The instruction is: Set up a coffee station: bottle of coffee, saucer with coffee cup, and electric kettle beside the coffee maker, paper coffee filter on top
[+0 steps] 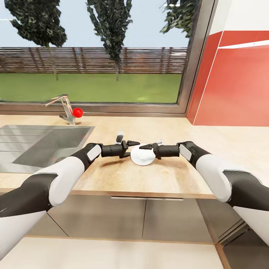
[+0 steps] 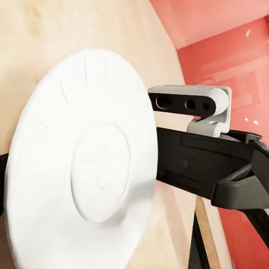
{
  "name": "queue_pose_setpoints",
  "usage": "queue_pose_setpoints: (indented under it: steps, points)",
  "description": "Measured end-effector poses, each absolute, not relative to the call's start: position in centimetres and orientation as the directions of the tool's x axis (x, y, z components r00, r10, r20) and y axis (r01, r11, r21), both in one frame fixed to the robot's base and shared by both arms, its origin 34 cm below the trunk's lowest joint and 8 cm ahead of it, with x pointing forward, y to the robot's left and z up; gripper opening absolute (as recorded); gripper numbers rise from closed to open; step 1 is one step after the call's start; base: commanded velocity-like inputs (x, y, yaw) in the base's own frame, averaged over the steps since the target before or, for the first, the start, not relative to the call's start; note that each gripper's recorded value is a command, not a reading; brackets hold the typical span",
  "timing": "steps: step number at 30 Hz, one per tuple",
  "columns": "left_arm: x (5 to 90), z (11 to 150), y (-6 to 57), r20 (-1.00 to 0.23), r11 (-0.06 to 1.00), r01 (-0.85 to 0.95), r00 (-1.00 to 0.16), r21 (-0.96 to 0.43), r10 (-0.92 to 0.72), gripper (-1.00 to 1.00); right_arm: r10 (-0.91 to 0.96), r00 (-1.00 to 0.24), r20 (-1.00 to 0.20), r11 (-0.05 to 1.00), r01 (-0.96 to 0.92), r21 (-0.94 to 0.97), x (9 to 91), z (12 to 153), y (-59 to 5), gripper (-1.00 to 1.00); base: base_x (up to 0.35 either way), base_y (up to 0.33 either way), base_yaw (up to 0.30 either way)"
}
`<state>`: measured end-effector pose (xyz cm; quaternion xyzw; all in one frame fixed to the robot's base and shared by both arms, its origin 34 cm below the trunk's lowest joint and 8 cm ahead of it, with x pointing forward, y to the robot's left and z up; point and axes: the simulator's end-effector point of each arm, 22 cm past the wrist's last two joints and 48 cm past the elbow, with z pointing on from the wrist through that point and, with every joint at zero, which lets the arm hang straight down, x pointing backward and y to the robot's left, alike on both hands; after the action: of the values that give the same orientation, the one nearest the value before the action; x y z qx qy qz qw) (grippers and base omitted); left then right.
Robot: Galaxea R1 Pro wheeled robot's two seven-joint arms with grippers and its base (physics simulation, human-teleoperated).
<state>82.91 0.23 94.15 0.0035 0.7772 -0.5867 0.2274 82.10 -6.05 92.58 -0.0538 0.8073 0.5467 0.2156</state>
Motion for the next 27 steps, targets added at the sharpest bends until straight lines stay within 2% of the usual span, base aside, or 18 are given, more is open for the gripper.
queue_pose_setpoints:
  steps: [27]
  points:
    - [82.92, 94.18, 0.22, -0.358, 0.311, 0.273, -0.896, -0.91, -0.261, 1.0, 0.138, -0.902, -0.409, 0.387, -0.331, 0.861, 81.83, 92.71, -5.08, 1.0, 0.0, 0.0, 0.0]
